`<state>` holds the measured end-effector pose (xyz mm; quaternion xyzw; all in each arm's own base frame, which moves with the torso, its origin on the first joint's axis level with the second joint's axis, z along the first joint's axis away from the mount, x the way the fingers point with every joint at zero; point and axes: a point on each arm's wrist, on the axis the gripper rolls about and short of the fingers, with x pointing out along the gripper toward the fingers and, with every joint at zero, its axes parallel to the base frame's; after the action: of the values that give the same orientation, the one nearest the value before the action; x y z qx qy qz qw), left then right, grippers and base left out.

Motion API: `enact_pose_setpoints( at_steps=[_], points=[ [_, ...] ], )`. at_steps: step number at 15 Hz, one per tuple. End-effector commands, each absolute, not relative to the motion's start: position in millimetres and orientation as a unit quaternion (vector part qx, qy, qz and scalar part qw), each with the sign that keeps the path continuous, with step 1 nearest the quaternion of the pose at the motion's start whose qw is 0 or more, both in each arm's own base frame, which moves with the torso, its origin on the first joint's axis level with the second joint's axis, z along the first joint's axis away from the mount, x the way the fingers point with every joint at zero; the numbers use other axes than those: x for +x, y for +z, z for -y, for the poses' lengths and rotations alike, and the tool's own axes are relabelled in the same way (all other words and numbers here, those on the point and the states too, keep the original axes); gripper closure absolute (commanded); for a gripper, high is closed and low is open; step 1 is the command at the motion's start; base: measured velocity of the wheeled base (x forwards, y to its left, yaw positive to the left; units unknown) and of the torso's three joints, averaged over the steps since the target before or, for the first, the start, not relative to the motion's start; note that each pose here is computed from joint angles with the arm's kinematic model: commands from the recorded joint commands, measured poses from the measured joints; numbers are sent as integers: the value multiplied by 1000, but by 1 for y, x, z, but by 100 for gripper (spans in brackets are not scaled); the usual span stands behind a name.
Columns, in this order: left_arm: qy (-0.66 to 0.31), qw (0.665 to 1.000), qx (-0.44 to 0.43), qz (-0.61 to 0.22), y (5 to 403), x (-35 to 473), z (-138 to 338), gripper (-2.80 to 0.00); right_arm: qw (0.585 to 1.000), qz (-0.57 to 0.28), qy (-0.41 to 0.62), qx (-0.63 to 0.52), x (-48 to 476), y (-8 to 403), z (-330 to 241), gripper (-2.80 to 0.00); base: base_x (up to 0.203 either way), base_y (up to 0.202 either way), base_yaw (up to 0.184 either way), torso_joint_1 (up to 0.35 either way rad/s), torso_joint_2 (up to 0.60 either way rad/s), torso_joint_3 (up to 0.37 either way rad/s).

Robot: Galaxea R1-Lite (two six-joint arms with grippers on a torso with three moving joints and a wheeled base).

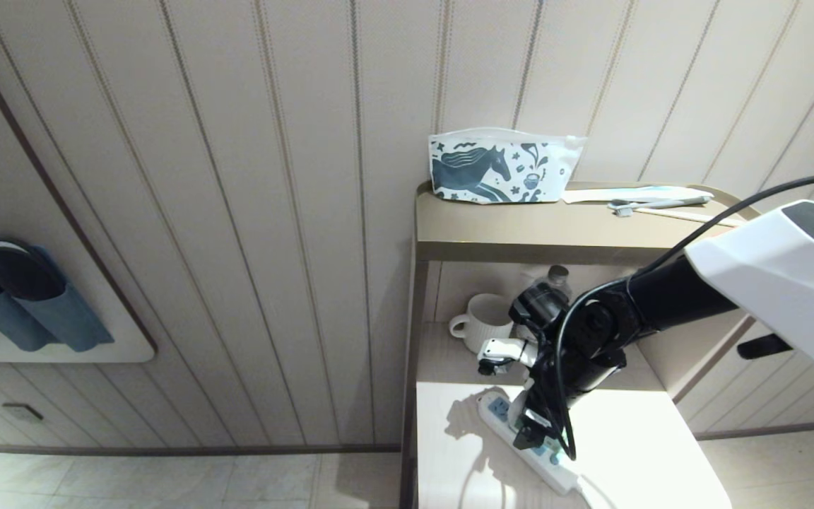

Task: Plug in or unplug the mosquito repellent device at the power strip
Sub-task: Hold the socket with your left hand and unplug it with your right hand

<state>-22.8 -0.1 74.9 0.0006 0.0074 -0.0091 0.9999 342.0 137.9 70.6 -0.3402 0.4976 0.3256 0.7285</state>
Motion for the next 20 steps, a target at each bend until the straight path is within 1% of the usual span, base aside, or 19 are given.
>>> enact_pose_setpoints(
  at_steps=[1, 5, 6, 7, 13, 19, 20],
  points=[
    [-9, 1000, 1, -8, 75, -23, 0, 0, 724, -503, 327, -341, 349, 61, -141, -280, 0, 0, 0, 0, 0, 0],
    [-9, 1000, 0, -5, 75, -23, 0, 0, 726, -502, 326, -339, 354, 58, -143, -280, 0, 0, 0, 0, 0, 0],
    [-9, 1000, 0, -5, 75, -23, 0, 0, 725, -503, 326, -339, 355, 56, -144, -269, 0, 0, 0, 0, 0, 0],
    [-9, 1000, 0, -7, 75, -23, 0, 0, 724, -504, 326, -339, 356, 54, -144, 0, 0, 0, 0, 0, 0, 0],
    [-9, 1000, 0, -5, 75, -23, 0, 0, 722, -508, 327, -339, 353, 54, -143, 0, 0, 0, 0, 0, 0, 0],
    [-6, 1000, 9, -7, 75, -23, 0, 0, 715, -484, 350, -363, 335, 67, -169, 0, 0, 0, 0, 0, 0, 0],
    [-10, 1000, 27, -8, 77, -24, 0, 0, 711, -481, 354, -372, 330, 66, -176, 0, 0, 0, 0, 0, 0, 0]
  ],
)
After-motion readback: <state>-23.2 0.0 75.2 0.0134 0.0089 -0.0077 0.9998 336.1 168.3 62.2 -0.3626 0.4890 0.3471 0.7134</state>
